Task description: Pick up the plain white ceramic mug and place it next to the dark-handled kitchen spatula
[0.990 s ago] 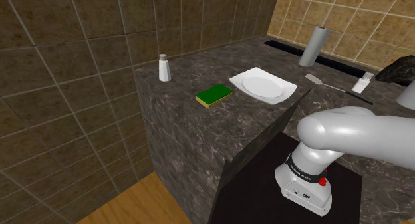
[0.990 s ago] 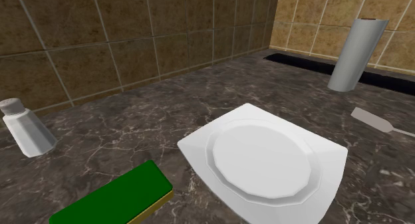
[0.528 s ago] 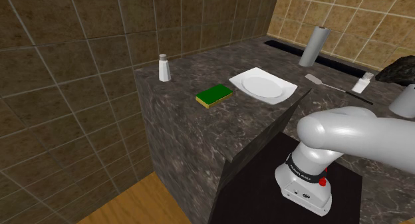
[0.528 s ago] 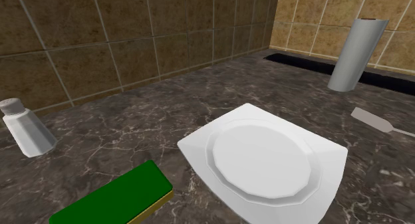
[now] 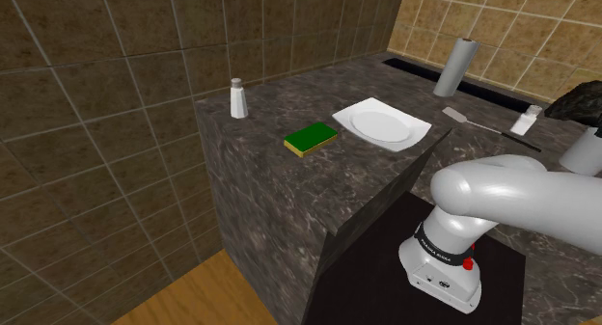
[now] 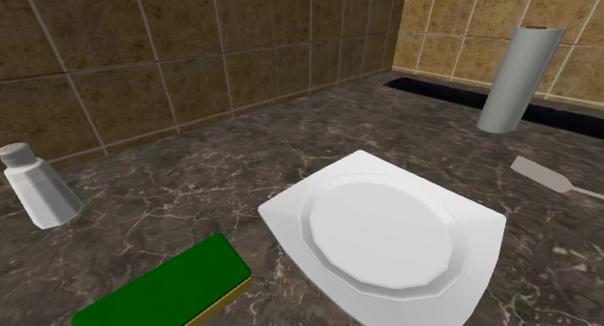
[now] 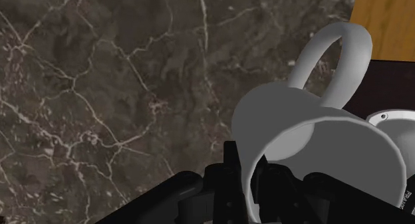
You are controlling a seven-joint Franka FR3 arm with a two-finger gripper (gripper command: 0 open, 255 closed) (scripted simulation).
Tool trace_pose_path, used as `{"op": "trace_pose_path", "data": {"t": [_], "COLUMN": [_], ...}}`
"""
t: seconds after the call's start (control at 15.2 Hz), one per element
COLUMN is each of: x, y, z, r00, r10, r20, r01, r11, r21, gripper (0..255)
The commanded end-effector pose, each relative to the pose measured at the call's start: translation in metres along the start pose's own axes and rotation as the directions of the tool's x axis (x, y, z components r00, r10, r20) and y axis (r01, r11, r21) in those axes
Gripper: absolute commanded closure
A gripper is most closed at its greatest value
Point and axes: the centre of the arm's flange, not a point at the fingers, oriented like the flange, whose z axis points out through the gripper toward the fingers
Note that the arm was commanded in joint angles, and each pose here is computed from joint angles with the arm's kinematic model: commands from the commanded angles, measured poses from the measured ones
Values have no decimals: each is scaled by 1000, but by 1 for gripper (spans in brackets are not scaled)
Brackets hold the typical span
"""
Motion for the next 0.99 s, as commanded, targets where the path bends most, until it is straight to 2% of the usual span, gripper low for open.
{"op": "trace_pose_path", "data": {"t": [0.0, 0.07, 0.13, 0.46, 0.73, 0.92], "x": [0, 0, 0, 0, 0, 0], "y": [0, 0, 0, 0, 0, 0], "z": [0, 0, 0, 0, -50, -50], "r00": [1000, 1000, 1000, 1000, 1000, 1000], "r10": [0, 0, 0, 0, 0, 0], "r20": [0, 0, 0, 0, 0, 0], "r01": [0, 0, 0, 0, 0, 0], "r11": [1000, 1000, 1000, 1000, 1000, 1000], "r21": [0, 0, 0, 0, 0, 0], "gripper": [255, 255, 0, 0, 0, 0]}}
